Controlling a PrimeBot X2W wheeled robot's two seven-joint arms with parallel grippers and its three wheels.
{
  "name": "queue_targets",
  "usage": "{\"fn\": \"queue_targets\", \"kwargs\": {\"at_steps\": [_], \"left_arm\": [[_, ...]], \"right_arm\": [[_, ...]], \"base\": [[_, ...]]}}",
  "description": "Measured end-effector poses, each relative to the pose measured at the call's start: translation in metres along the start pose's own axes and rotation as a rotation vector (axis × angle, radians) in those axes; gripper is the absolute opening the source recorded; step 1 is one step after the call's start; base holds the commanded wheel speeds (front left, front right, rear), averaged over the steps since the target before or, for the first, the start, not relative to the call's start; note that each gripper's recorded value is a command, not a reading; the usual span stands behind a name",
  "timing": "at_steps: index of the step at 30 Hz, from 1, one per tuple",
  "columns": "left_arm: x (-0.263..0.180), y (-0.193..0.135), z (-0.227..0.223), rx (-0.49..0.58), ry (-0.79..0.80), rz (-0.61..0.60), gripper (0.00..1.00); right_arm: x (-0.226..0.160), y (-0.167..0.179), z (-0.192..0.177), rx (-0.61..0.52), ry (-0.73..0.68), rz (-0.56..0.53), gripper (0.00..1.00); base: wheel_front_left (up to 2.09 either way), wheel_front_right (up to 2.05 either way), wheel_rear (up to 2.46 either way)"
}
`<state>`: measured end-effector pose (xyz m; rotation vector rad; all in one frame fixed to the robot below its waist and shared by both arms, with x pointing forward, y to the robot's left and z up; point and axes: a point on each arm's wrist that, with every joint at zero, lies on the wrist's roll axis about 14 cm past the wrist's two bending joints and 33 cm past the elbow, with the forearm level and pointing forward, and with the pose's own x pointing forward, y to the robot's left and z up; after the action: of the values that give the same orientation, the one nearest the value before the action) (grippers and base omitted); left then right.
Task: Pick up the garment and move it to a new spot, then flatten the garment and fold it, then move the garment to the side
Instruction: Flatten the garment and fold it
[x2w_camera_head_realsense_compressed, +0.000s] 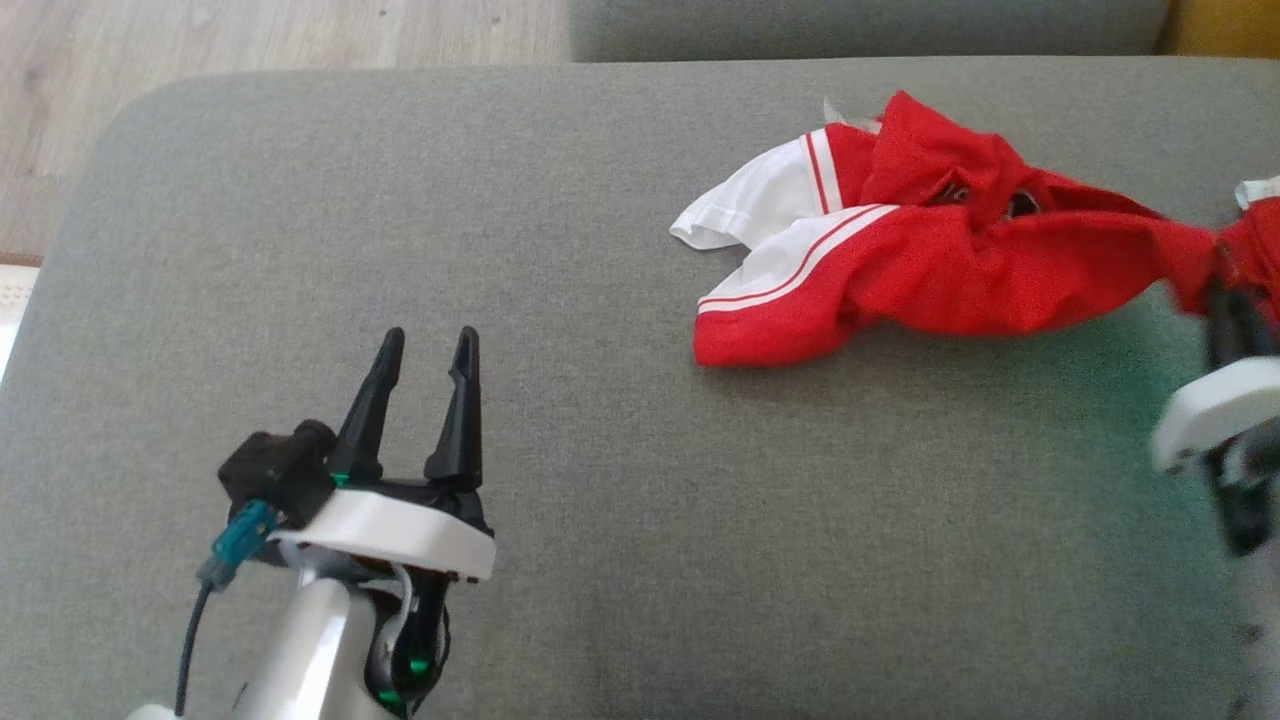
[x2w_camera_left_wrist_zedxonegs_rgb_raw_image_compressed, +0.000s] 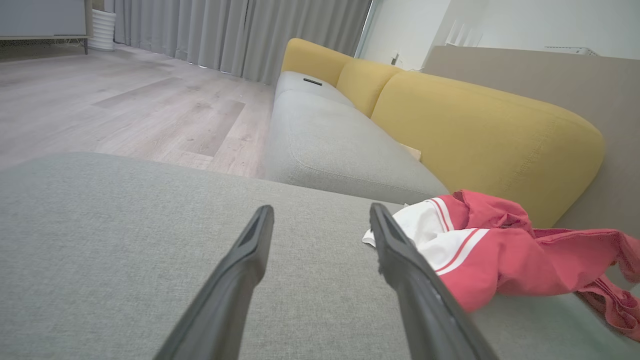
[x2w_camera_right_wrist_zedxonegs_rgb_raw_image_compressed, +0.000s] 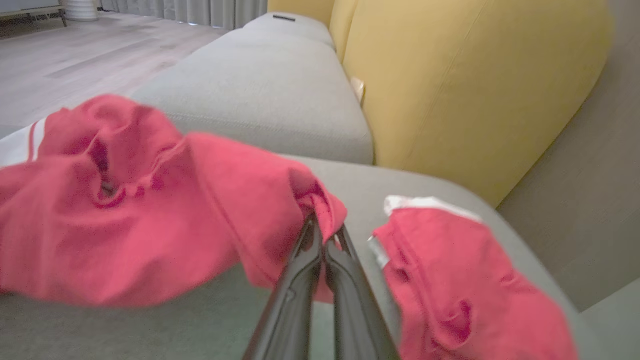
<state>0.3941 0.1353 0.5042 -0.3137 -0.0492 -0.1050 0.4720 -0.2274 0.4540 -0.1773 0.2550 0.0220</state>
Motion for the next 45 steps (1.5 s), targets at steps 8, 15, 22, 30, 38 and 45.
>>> {"fn": "queue_targets", "kwargs": {"at_steps": [8,15,22,30,38,45], "left_arm": [[-0.003,-0.003,0.005,-0.01,-0.014,0.002,1.0],[-0.005,0.001,0.006,-0.008,-0.017,0.015,1.0],[-0.003,-0.005,0.007,-0.011,-0.019,-0.002,1.0],[-0.001,-0.012,0.01,-0.014,-0.031,-0.024,1.0],[-0.002,-0.009,0.007,-0.013,-0.02,-0.015,1.0],[-0.006,-0.004,0.002,-0.01,-0.004,0.001,1.0]], "right_arm": [[0.003,-0.052,0.067,-0.178,-0.098,-0.1,0.0],[0.0,-0.041,0.053,-0.086,-0.063,-0.103,1.0],[-0.015,-0.01,0.06,0.042,-0.144,-0.057,1.0],[-0.041,0.055,0.072,0.188,-0.267,0.102,1.0],[-0.049,0.121,0.04,0.202,-0.168,0.279,1.0],[-0.018,0.139,0.048,0.128,-0.126,0.326,1.0]], "base": [[0.0,0.0,0.0],[0.0,0.0,0.0],[0.0,0.0,0.0],[0.0,0.0,0.0],[0.0,0.0,0.0],[0.0,0.0,0.0]]}}
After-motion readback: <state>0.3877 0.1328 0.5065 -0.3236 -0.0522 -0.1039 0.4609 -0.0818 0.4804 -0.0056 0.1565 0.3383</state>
